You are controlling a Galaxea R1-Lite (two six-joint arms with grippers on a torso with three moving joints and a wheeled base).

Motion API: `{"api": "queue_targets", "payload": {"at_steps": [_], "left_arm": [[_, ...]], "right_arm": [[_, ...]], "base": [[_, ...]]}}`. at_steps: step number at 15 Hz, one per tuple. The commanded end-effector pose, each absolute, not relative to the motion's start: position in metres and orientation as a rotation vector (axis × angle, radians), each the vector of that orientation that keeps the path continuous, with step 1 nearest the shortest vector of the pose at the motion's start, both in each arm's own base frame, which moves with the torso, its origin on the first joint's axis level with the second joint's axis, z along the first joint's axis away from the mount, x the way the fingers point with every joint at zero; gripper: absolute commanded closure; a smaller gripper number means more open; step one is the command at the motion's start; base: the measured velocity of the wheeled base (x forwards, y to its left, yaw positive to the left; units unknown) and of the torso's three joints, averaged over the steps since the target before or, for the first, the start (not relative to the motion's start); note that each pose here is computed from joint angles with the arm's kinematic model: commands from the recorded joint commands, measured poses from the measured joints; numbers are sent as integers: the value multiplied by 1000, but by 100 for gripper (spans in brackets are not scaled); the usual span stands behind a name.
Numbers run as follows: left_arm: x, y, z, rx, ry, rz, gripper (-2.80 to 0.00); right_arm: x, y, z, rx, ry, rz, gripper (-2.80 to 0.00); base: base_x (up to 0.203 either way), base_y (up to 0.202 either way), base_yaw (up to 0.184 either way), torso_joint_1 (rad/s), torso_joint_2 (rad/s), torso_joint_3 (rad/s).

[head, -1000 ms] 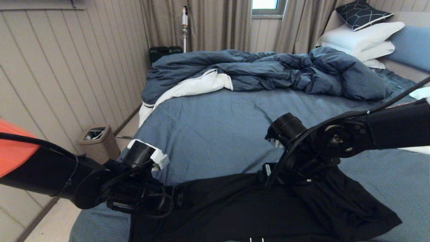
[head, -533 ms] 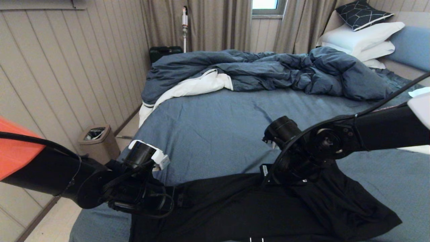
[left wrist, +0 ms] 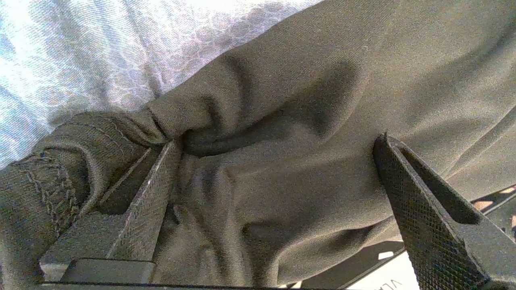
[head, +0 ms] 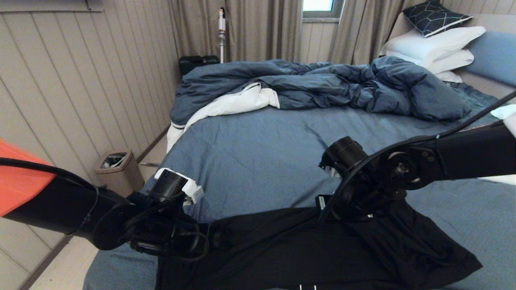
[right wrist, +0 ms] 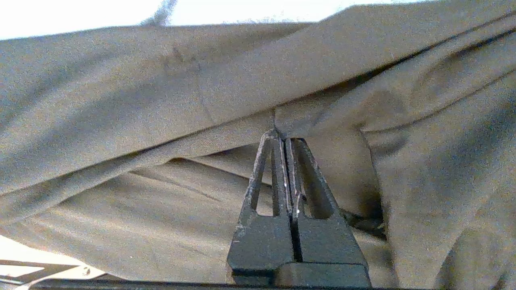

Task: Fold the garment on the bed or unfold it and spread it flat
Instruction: Fold the black T-shirt

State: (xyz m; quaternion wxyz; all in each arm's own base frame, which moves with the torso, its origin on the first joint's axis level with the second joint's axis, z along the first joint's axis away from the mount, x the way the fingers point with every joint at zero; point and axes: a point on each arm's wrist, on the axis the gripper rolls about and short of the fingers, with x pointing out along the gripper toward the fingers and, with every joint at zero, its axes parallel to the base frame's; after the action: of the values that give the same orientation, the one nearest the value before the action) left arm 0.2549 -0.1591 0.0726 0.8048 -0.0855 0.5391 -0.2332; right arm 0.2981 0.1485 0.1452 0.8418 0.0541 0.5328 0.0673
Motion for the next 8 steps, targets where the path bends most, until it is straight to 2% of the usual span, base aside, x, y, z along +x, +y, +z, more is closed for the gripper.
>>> {"api": "queue_targets", "payload": {"at_steps": [1, 8], "left_arm": [[255, -159, 72, -186, 1157, -499, -280], [255, -159, 71, -185, 1160, -498, -280]], "right_arm": [[296, 147, 147, 117, 1124, 142, 0], [248, 125, 190, 146, 1031, 172, 0]], "base": [[0, 0, 0, 0, 0, 0], [0, 0, 0, 0, 0, 0]]}}
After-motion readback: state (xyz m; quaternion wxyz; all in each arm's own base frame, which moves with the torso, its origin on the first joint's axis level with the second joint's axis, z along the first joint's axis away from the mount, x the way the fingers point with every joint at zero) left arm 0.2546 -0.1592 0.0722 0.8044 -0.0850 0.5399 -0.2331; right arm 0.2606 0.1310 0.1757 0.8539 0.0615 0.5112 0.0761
